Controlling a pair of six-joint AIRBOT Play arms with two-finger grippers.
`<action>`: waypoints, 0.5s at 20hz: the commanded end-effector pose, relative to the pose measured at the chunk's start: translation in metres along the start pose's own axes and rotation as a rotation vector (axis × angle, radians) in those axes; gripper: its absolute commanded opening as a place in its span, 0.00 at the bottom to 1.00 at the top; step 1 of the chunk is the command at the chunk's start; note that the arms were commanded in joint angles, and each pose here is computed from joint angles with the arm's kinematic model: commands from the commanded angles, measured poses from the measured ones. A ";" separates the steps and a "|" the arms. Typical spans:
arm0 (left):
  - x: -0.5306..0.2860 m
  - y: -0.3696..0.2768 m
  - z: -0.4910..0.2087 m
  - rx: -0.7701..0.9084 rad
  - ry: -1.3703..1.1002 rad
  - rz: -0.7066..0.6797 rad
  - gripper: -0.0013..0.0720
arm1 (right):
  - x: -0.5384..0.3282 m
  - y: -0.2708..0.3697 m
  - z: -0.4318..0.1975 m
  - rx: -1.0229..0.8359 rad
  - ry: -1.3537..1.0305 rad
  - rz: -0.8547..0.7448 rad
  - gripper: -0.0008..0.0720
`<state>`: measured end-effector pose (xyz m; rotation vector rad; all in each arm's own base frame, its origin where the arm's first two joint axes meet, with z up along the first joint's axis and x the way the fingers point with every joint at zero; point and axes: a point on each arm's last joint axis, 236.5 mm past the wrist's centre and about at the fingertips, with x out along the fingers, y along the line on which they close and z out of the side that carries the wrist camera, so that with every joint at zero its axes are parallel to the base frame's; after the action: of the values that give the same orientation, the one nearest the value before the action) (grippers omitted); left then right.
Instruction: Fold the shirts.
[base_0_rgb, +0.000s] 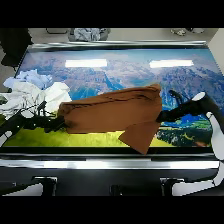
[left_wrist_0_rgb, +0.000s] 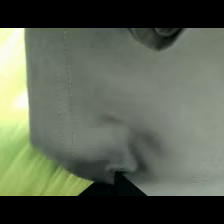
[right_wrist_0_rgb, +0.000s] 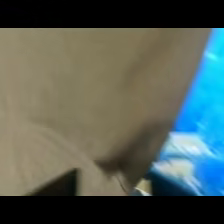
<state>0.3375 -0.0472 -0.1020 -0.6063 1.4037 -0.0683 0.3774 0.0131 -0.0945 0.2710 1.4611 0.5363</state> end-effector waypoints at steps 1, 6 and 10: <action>-0.009 -0.008 0.007 0.012 -0.025 -0.014 0.06 | 0.015 0.014 0.010 -0.041 -0.008 -0.015 0.16; -0.160 -0.091 0.084 0.296 -0.420 -0.055 0.06 | -0.129 0.057 0.085 -0.422 -0.301 -0.210 0.06; -0.436 -0.211 0.057 0.561 -1.079 -0.171 0.06 | -0.429 0.181 0.088 -0.705 -0.939 -0.815 0.07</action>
<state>0.4216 -0.0321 0.2053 -0.3284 0.6694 -0.2086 0.4645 -0.0115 0.1754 -0.2875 0.7685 0.4248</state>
